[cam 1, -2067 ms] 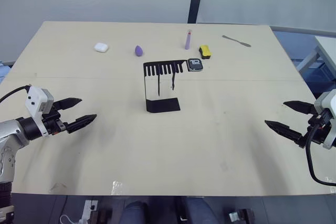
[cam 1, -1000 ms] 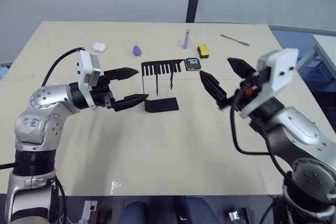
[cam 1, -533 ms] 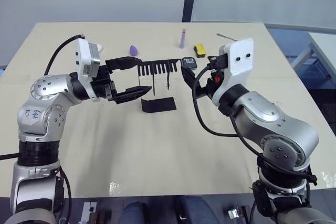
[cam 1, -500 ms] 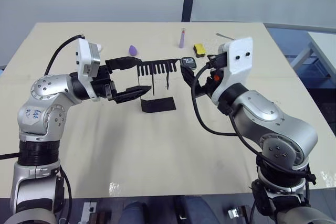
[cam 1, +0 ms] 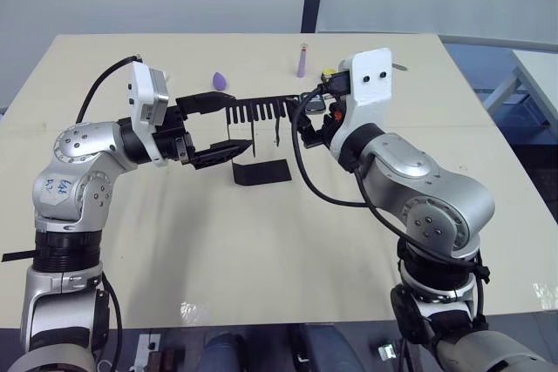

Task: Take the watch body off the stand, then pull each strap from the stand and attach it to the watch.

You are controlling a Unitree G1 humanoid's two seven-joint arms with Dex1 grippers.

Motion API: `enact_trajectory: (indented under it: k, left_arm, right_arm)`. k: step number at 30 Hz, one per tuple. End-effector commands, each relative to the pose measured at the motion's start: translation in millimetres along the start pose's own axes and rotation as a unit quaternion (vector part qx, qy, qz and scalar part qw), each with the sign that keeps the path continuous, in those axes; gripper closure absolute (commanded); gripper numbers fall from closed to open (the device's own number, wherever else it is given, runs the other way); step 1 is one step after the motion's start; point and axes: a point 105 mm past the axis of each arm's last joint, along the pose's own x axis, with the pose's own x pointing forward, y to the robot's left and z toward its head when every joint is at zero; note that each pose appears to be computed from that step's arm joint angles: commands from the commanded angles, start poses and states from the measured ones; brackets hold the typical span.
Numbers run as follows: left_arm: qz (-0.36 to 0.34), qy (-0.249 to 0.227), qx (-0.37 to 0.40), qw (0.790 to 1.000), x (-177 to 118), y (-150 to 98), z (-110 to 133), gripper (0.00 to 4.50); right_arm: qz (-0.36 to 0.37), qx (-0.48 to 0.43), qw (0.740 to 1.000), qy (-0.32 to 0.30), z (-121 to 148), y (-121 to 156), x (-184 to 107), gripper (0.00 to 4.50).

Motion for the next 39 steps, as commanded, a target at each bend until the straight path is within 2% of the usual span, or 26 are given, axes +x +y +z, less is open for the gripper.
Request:
enact_trajectory:
  k: [1, 25, 28, 32, 33, 39]
  left_arm:
    - [0.003, -0.015, 0.027, 1.0, 1, 2, 14, 0.0]
    - [0.022, -0.015, 0.036, 0.999, 2, 4, 16, 0.0]
    - [0.023, -0.015, 0.037, 0.999, 2, 5, 17, 0.0]
    - [0.026, -0.017, 0.038, 0.999, 2, 6, 18, 0.0]
    - [0.026, -0.018, 0.038, 0.999, 3, 7, 19, 0.0]
    - [0.023, -0.027, 0.038, 0.999, 4, 7, 24, 0.0]
  right_arm:
    - [-0.004, -0.005, 0.999, -0.031, 16, 0, -2, 0.08]
    - [-0.004, 0.006, 1.0, -0.012, 8, -3, 2, 0.08]
    - [-0.001, 0.006, 1.0, -0.01, 7, -3, 2, 0.86]
    - [0.003, 0.002, 1.0, -0.01, 8, -2, 2, 2.75]
    - [0.004, 0.001, 1.0, -0.012, 9, -2, 1, 2.89]
    - [0.014, -0.009, 0.999, -0.034, 23, -3, -4, 2.89]
